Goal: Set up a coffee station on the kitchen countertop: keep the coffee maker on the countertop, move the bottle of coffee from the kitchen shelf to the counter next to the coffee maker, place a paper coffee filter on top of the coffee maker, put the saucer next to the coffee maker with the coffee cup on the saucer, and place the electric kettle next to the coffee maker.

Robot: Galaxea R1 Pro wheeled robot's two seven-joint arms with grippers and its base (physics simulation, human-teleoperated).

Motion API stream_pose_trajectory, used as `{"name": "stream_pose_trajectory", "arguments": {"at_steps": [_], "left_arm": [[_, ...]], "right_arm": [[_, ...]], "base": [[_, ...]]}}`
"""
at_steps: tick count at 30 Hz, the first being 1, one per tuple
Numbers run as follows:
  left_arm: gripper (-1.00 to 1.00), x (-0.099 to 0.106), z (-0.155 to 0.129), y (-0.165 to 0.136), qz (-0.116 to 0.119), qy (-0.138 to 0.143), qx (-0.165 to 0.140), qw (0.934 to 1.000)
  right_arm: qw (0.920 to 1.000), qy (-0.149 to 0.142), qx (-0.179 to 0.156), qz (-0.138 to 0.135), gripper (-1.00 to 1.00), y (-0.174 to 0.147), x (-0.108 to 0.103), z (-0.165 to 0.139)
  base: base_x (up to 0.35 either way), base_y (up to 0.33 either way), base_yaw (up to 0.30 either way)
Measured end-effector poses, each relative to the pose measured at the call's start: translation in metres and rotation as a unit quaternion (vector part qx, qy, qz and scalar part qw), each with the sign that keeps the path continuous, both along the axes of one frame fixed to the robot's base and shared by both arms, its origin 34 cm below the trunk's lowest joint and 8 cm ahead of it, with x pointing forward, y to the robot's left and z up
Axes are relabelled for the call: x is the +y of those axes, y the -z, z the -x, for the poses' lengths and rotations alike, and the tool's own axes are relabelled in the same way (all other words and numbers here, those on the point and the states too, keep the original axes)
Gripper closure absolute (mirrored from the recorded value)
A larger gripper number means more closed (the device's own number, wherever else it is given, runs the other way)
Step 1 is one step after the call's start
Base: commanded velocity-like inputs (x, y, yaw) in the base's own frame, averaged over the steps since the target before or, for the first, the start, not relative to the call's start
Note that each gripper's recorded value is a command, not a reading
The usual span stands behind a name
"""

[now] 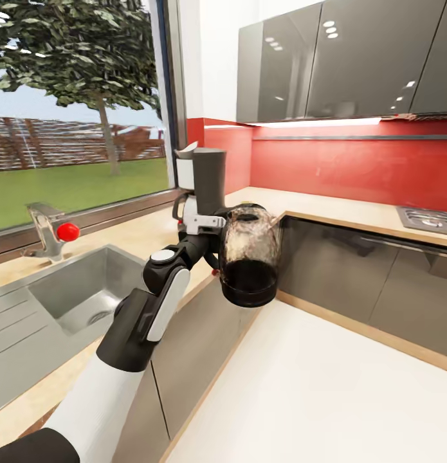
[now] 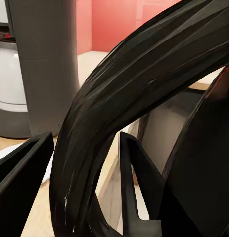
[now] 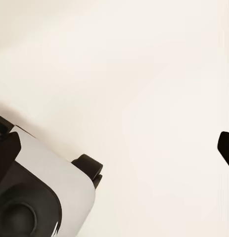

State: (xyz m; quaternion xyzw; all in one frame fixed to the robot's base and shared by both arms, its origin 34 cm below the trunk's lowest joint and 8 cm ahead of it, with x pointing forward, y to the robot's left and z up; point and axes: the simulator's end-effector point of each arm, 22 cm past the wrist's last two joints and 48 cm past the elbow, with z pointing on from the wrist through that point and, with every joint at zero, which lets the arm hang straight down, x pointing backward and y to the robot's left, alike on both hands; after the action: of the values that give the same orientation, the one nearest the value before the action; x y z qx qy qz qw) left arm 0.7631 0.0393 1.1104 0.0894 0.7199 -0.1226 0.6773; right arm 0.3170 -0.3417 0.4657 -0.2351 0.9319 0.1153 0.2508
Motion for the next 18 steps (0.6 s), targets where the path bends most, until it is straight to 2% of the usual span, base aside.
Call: {"name": "stream_pose_trajectory", "arguments": {"at_steps": [10, 18], "left_arm": [[1.0, 0.0002, -0.0001, 0.0001, 0.0, 0.0, 0.0, 1.0], [1.0, -0.0001, 0.0, 0.0, 0.0, 0.0, 0.0, 1.0]], "right_arm": [[1.0, 0.0, -0.001, 0.0, -1.0, 0.0, -0.0001, -0.0003], [1.0, 0.0, -0.001, 0.0, -1.0, 0.0, 0.0002, -0.0007]], "base": [[0.207, -0.256, 0.02], [0.176, -0.216, 0.175]]}}
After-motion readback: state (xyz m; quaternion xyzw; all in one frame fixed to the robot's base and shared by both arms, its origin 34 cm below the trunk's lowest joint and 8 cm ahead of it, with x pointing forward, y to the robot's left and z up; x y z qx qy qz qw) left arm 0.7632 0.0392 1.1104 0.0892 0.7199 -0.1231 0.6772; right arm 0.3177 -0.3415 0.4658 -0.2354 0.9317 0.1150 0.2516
